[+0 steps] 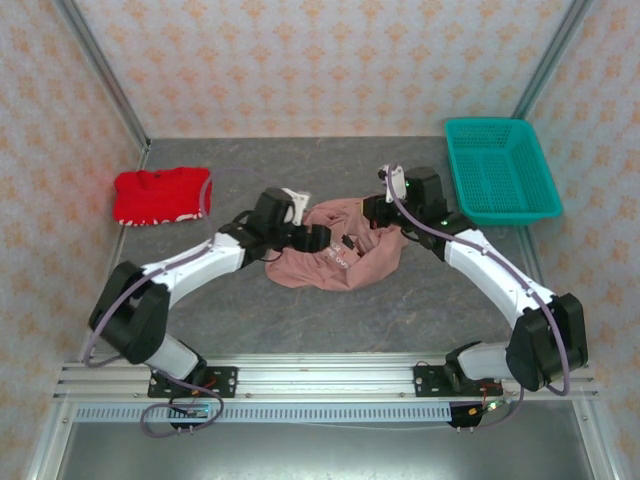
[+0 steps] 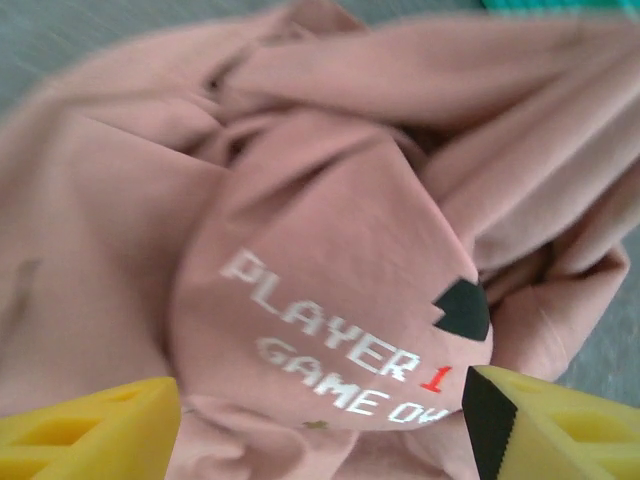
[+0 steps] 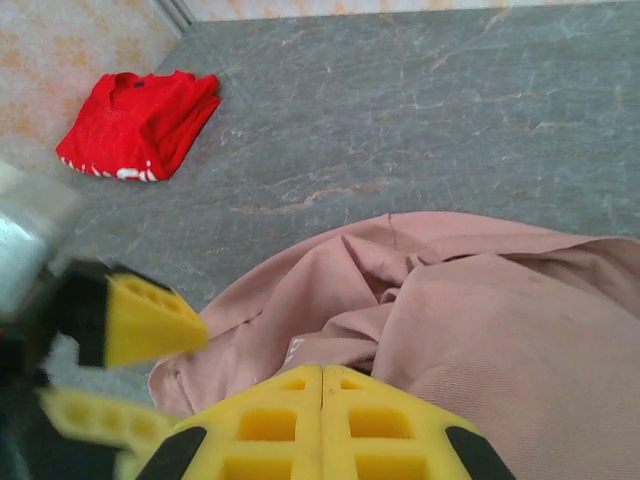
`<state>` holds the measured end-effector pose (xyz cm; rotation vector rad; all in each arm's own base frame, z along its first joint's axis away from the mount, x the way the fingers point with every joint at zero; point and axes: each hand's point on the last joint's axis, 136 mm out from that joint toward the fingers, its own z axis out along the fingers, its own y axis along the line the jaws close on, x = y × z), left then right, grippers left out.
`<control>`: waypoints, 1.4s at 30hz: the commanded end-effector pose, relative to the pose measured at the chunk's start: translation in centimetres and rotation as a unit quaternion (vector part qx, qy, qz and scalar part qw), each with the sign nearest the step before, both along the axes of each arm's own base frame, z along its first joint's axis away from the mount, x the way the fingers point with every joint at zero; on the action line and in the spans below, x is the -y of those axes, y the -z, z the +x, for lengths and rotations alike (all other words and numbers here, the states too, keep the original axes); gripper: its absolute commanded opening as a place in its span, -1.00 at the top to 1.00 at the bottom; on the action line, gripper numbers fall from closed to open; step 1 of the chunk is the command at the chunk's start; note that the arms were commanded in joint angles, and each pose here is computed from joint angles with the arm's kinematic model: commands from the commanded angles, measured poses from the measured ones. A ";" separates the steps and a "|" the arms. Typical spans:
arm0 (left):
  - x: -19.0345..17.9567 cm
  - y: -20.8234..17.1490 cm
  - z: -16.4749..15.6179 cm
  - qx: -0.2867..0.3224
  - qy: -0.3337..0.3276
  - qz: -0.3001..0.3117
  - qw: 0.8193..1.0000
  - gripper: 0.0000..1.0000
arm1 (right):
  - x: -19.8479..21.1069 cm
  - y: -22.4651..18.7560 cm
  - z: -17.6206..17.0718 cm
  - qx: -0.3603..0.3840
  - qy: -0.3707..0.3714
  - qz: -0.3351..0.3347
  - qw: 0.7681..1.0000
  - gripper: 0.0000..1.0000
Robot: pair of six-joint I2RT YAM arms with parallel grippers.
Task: Fold the inside-out t-shirt
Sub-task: Turn the T-shirt inside out at the center of the table.
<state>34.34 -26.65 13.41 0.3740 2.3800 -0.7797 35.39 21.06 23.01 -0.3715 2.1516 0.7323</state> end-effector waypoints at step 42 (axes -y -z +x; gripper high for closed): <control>1.7 2.1 0.6 -0.026 -0.029 0.094 0.995 -0.10 | 7.6 2.7 -2.8 -0.037 0.180 -0.025 0.983 1.00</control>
